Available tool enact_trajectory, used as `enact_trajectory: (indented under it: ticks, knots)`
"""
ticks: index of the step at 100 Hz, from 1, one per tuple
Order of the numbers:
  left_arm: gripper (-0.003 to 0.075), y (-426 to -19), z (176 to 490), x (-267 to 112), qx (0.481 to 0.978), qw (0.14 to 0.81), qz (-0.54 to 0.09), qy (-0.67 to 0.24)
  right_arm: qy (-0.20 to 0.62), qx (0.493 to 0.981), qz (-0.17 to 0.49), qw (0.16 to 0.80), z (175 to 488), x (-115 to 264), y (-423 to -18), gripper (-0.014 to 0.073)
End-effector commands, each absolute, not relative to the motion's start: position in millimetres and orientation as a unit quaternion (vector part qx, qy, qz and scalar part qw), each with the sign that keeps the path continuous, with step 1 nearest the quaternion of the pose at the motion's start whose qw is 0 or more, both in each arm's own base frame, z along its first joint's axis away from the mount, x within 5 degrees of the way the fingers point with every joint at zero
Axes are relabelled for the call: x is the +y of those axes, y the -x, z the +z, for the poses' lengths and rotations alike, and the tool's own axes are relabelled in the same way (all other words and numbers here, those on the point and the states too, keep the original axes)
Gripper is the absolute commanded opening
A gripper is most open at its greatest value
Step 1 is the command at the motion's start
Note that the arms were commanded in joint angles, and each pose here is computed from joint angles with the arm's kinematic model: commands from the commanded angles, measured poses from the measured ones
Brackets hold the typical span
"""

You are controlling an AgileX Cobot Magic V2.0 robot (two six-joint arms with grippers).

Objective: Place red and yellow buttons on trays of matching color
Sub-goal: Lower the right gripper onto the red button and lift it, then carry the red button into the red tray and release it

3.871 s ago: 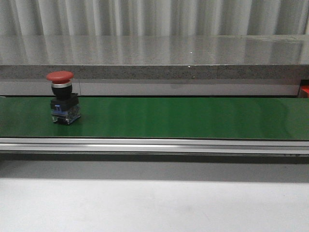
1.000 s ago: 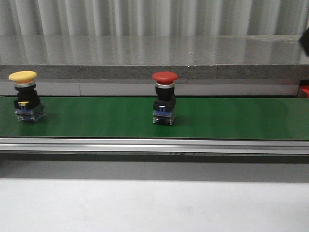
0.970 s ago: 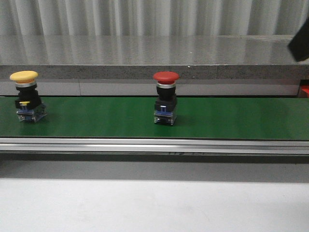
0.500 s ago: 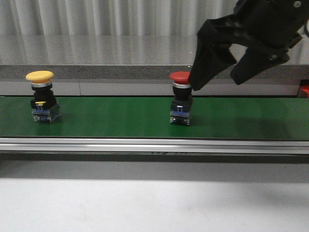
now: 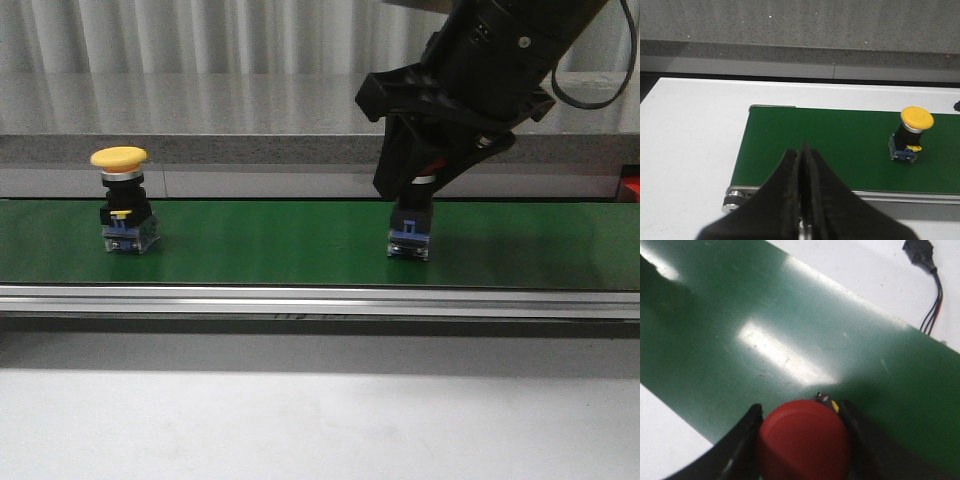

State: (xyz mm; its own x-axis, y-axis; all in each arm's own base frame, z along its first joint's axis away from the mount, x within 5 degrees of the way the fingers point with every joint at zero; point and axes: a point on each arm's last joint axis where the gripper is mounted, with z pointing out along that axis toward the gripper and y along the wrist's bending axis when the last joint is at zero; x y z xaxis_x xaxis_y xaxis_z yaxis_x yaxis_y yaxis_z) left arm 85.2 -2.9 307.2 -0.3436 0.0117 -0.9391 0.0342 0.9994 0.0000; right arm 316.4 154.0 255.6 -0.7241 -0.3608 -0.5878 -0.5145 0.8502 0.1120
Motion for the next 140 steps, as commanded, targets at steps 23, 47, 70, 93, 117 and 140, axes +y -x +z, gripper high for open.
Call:
enact_trajectory:
  ticks: [23,47,70,93,117,140]
  knots:
    - [-0.002,-87.2,322.5,-4.1,0.788,0.615,-0.016,-0.016,0.162,0.907,0.126,0.367,351.5,85.4,-330.0,0.0151]
    - [-0.002,-87.2,322.5,-4.1,0.788,0.615,-0.016,-0.016,0.004,0.897,0.05,0.439,397.8,-38.3,-338.2,0.0151]
    - [-0.002,-87.2,322.5,-4.1,0.788,0.615,-0.016,-0.016,-0.188,0.862,-0.018,0.471,388.3,-154.3,-326.8,0.0151]
    - [-0.002,-87.2,322.5,-4.1,0.788,0.615,-0.016,-0.016,-0.272,0.851,-0.044,0.447,336.9,-225.2,-335.3,0.0151]
    - [-0.002,-87.2,322.5,-4.1,0.788,0.615,-0.016,-0.016,-0.299,0.847,-0.045,0.436,289.5,-252.1,-359.5,0.0151]
    - [-0.002,-87.2,322.5,-4.1,0.788,0.615,-0.016,-0.016,-0.303,0.859,-0.035,0.411,262.3,-263.5,-375.5,0.0151]
